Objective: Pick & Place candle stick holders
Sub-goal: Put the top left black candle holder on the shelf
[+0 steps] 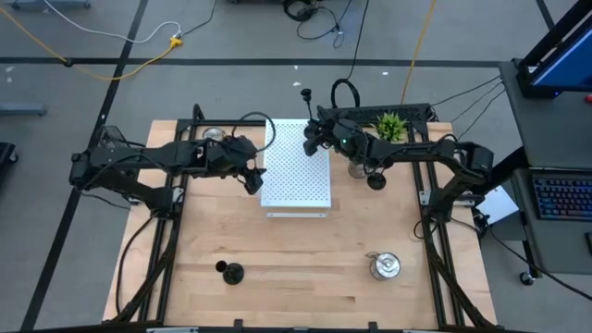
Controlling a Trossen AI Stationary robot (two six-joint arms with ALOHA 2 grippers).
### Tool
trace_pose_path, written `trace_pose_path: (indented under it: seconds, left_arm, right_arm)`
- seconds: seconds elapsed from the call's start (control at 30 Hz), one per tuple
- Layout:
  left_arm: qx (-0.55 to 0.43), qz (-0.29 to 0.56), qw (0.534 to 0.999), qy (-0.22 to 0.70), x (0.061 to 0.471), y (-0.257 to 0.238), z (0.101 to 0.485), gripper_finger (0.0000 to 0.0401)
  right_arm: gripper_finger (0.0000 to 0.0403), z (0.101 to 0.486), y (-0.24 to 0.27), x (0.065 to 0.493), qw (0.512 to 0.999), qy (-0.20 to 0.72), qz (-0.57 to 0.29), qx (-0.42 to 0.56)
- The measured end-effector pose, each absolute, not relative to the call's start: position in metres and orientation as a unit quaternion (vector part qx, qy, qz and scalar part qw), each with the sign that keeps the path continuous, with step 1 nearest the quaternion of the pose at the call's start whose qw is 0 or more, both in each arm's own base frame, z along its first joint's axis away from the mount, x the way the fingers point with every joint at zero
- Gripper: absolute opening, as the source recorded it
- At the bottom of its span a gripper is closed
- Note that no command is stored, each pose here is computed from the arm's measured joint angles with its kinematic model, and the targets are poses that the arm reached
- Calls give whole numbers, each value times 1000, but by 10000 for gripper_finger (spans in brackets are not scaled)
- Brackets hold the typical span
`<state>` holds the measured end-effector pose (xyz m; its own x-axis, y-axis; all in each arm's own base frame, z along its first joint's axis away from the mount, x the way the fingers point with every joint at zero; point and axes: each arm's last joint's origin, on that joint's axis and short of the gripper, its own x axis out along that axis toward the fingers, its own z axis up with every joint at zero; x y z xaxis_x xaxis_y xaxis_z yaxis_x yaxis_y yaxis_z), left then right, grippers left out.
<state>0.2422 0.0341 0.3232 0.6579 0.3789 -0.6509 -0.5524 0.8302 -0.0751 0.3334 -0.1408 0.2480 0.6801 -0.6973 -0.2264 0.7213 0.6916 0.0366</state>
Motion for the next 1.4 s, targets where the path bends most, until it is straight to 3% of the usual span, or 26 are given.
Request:
trace_pose_path:
  seconds: [0.3, 0.53, 1.4]
  left_arm:
    - [-153, 263, 922, 240, 211, 40, 325, 271]
    - [-185, 215, 945, 164, 198, 47, 316, 271]
    - [-189, 201, 947, 165, 197, 52, 311, 271]
  right_arm:
    - [9, 234, -151, 322, 906, 98, -406, 69]
    - [9, 227, -150, 316, 911, 58, -401, 77]
    - [9, 219, -152, 322, 921, 60, -381, 53]
